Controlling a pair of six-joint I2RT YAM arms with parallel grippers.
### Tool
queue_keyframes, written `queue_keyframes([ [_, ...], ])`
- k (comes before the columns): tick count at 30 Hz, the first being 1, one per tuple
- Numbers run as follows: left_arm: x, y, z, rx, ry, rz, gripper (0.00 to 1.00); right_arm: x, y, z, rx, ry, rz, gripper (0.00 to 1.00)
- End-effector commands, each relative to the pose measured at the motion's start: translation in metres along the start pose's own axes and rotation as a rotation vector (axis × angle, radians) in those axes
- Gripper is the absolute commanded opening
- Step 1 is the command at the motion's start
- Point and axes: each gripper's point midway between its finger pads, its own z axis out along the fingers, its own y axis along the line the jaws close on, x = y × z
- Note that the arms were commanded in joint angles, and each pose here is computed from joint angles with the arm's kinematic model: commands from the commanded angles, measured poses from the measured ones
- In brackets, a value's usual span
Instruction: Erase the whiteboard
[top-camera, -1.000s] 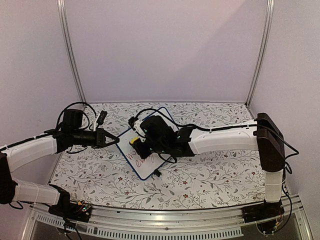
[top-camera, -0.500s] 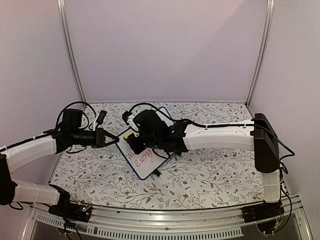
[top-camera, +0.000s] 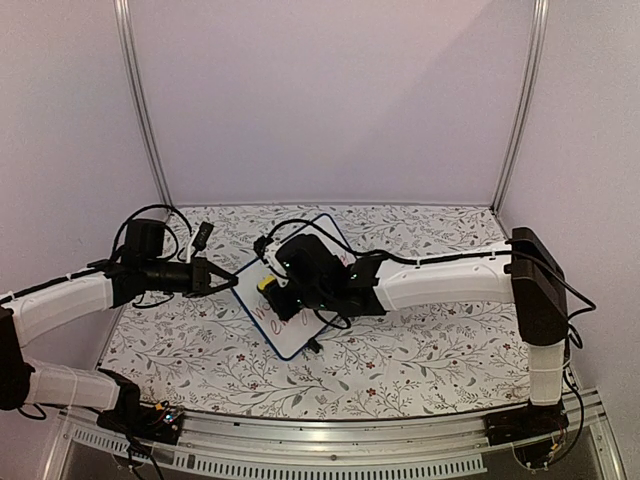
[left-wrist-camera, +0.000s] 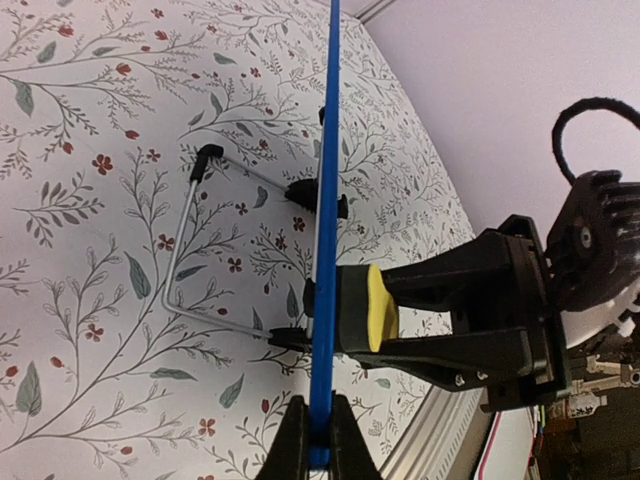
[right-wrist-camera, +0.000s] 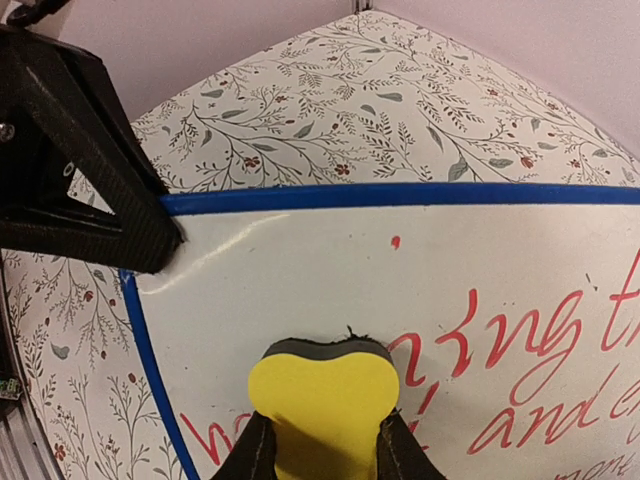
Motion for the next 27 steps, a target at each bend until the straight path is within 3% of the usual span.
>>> queue_keyframes([
  [1,-0.008,-0.021,-0.006,0.081,-0.021,0.038,0.0,0.039,-0.012,-0.002,0.039,0.096,-0.001,0.15],
  [18,-0.008,-0.022,-0.006,0.084,-0.024,0.04,0.0,-0.03,-0.036,0.015,0.056,-0.012,0.041,0.15],
  [27,-0.009,-0.024,-0.008,0.086,-0.029,0.045,0.0,-0.002,-0.036,0.025,0.063,0.067,0.023,0.15],
])
